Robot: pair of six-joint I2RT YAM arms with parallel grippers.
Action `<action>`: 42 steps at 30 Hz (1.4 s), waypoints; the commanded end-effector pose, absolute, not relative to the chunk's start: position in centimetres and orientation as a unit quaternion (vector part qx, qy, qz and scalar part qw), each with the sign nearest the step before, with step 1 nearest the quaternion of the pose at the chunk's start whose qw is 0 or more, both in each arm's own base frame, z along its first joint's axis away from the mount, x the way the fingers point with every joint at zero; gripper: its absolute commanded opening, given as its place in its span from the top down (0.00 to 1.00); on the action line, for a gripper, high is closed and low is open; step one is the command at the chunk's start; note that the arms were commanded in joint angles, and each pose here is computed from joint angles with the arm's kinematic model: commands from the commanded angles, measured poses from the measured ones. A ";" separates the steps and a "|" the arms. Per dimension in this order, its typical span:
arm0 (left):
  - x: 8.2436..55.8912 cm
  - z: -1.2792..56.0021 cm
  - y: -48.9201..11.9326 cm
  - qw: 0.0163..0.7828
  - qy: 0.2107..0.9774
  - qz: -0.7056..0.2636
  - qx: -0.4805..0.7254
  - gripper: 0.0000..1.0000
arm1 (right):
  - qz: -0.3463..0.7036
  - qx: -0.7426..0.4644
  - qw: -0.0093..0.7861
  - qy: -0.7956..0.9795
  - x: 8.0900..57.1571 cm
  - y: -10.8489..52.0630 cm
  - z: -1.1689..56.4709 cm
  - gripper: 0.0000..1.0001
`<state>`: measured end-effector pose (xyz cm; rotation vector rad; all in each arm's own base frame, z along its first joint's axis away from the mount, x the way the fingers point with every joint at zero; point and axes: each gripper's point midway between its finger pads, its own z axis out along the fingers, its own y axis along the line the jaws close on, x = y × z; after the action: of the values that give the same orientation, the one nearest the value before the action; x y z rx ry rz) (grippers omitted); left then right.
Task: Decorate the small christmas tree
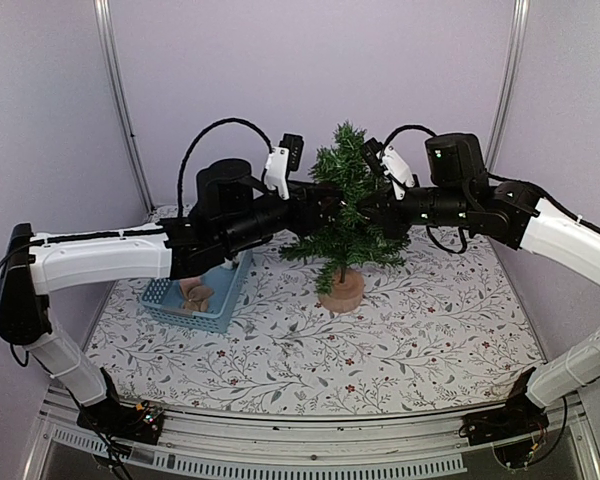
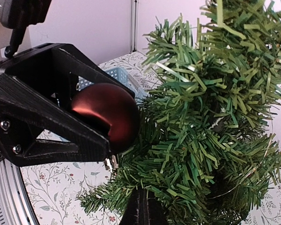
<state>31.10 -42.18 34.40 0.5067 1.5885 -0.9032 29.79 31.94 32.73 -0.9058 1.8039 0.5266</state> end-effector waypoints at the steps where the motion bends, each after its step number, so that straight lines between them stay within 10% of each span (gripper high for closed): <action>1: 31.3 35.2 -41.4 0.598 0.675 -0.378 0.209 1.00 | 0.206 -0.360 0.505 0.757 30.6 31.5 32.9 1.00; 26: 32.6 31.5 -41.8 0.567 0.721 -0.345 0.200 1.00 | 0.220 -0.359 0.523 0.741 30.1 31.4 34.7 0.87; 42: 31.5 32.1 -39.8 0.568 0.723 -0.342 0.192 0.64 | 0.223 -0.357 0.530 0.737 29.9 31.3 35.5 0.85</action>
<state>31.83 -41.01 31.95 0.4702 1.6828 -0.8149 29.86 31.97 33.19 -0.8925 1.8012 0.5343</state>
